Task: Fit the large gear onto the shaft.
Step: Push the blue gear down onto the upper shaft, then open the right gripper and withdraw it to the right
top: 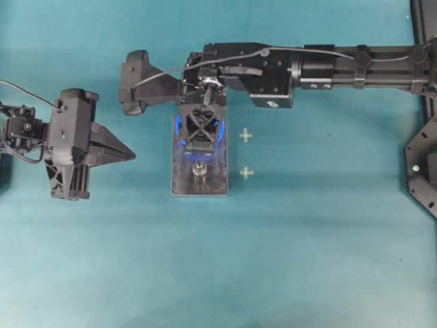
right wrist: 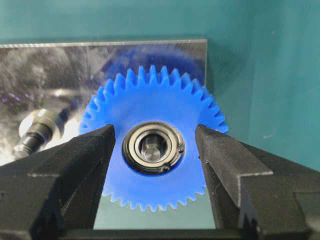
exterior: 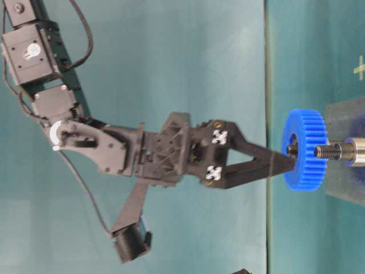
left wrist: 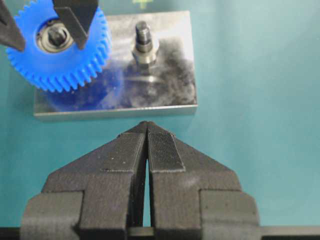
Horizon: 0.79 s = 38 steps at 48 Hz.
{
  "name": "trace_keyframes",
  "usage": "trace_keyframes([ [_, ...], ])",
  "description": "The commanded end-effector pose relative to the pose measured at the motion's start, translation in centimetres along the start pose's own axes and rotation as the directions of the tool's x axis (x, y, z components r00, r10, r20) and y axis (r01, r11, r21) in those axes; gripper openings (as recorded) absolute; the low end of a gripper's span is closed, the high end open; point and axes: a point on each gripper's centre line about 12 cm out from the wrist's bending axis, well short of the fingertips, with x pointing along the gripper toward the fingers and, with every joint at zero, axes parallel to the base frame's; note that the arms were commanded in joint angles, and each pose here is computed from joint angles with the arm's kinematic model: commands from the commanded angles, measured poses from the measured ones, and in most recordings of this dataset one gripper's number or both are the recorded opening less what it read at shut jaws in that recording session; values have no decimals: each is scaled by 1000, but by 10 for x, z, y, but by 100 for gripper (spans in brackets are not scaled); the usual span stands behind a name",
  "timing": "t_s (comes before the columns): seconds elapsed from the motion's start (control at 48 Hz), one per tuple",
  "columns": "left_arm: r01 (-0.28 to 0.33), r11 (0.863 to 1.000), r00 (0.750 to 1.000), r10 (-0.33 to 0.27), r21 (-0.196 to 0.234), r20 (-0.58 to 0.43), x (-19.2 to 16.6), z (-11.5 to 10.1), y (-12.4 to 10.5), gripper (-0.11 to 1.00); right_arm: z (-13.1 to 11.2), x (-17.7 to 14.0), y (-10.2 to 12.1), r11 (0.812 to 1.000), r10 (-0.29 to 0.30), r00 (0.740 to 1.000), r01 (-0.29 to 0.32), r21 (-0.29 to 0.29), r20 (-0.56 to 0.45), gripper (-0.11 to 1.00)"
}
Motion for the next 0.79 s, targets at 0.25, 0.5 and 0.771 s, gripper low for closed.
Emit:
trace_keyframes([
  [0.25, -3, 1000, 999, 3, -2, 49, -12, 6, 0, 0, -20, -80, -10, 999, -25, 995, 22, 30, 92, 70],
  [0.5, -6, 1000, 996, 8, -23, 89, -30, -1, 0, 0, -63, -99, -7, 998, -58, 970, 48, 47, 235, 70],
  [0.771, -1, 997, 996, 8, -81, 89, -33, -7, 0, 0, -102, -101, 2, 997, -73, 936, 60, 47, 345, 70],
])
